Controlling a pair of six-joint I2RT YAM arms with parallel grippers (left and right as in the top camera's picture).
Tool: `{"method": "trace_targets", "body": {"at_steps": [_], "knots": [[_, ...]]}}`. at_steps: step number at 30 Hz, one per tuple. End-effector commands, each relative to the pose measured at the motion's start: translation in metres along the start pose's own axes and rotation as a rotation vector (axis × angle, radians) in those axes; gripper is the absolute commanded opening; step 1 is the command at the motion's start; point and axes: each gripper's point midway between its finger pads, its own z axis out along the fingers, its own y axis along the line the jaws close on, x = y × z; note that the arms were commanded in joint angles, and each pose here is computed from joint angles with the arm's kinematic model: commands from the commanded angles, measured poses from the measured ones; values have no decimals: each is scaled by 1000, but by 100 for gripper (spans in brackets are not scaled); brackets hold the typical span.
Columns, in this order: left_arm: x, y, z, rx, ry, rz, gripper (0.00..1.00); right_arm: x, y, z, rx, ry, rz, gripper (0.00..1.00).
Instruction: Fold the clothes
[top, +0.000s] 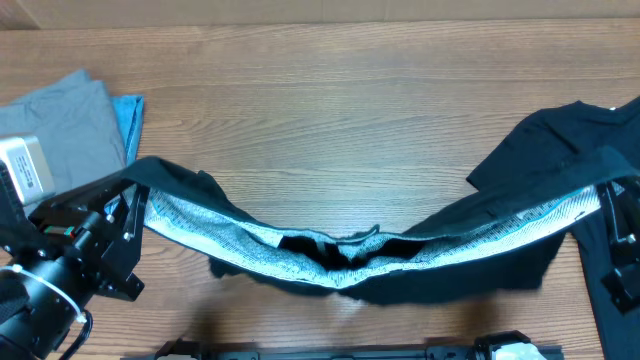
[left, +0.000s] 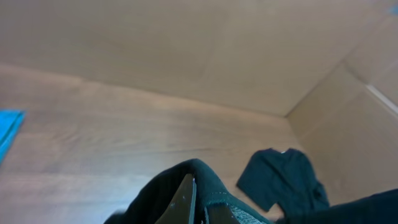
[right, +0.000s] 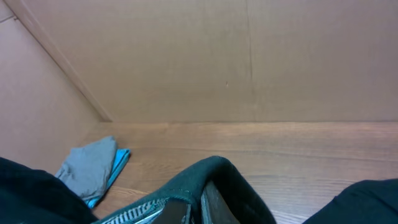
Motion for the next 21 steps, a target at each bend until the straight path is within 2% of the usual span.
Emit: {"method": "trace_targets", "body": {"at_steps": [1,6,9,15,18,21], "knots": [[-18,-15,12,81,-30,20,4,-8,-2,23,2,17,16,4],[-39,-22,66,150,11,17,4,-15,-10,68,14,66,24,4],[-57,-23,119,208,38,18,4,-25,-17,106,27,72,10,4],[-111,-19,252,357,-45,-35,4,-67,-29,186,40,-36,-11,4],[-119,-24,300,492,-51,-50,4,-85,-31,218,28,-98,-62,4],[-117,-21,330,561,-50,-37,4,-89,-33,226,34,-115,-161,4]]}}
